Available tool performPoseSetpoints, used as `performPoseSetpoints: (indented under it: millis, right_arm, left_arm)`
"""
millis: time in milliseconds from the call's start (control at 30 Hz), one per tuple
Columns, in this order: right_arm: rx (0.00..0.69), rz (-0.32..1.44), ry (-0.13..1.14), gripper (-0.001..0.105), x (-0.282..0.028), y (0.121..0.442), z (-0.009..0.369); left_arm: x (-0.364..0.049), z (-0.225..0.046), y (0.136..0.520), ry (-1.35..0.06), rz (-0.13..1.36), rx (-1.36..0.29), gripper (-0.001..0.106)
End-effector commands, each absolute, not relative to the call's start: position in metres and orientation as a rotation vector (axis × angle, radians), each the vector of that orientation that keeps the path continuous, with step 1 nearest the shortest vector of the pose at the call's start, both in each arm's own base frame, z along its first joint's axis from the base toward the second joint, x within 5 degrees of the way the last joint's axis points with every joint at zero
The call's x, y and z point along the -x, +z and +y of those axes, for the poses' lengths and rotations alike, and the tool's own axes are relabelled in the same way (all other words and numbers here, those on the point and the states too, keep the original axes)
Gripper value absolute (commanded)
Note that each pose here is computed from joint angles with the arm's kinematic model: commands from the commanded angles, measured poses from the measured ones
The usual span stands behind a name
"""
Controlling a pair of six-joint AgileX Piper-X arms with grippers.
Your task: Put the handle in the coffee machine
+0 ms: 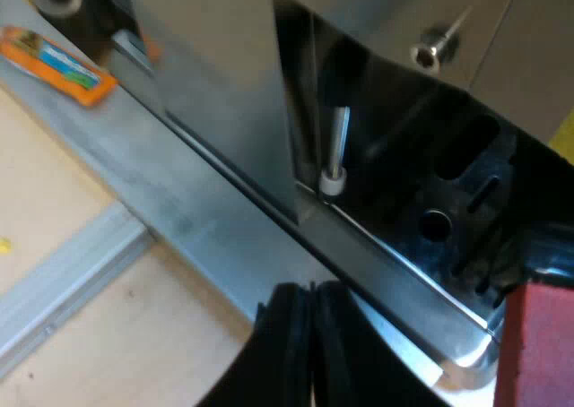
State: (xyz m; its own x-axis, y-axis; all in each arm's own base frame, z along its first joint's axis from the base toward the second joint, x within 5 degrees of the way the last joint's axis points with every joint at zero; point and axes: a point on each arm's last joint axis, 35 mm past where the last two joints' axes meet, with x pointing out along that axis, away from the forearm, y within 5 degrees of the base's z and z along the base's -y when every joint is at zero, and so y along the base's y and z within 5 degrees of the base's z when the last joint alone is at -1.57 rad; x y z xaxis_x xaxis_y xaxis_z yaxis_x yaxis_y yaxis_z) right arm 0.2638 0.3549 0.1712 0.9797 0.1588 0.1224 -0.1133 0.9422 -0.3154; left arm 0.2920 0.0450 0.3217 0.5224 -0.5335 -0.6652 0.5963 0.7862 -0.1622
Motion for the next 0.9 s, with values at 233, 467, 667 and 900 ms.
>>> performPoseSetpoints:
  millis: [233,467,667,900]
  right_arm:
    - [0.121,-0.282,0.084,0.044,-0.265,0.225,0.349]
    - [0.115,-0.286,0.083,0.044,-0.264,0.228,0.348]
    - [0.102,-0.306,0.076,0.044,-0.262,0.242,0.345]
    - [0.113,-0.324,0.066,0.044,-0.260,0.255,0.342]
  left_arm:
    - [-0.295,0.019,0.308,-0.701,0.913,-0.138,0.000]
    - [-0.288,0.012,0.304,-0.712,0.988,-0.174,0.000]
    - [-0.289,0.012,0.304,-0.714,0.983,-0.176,0.000]
    - [-0.286,0.011,0.303,-0.719,1.010,-0.164,0.000]
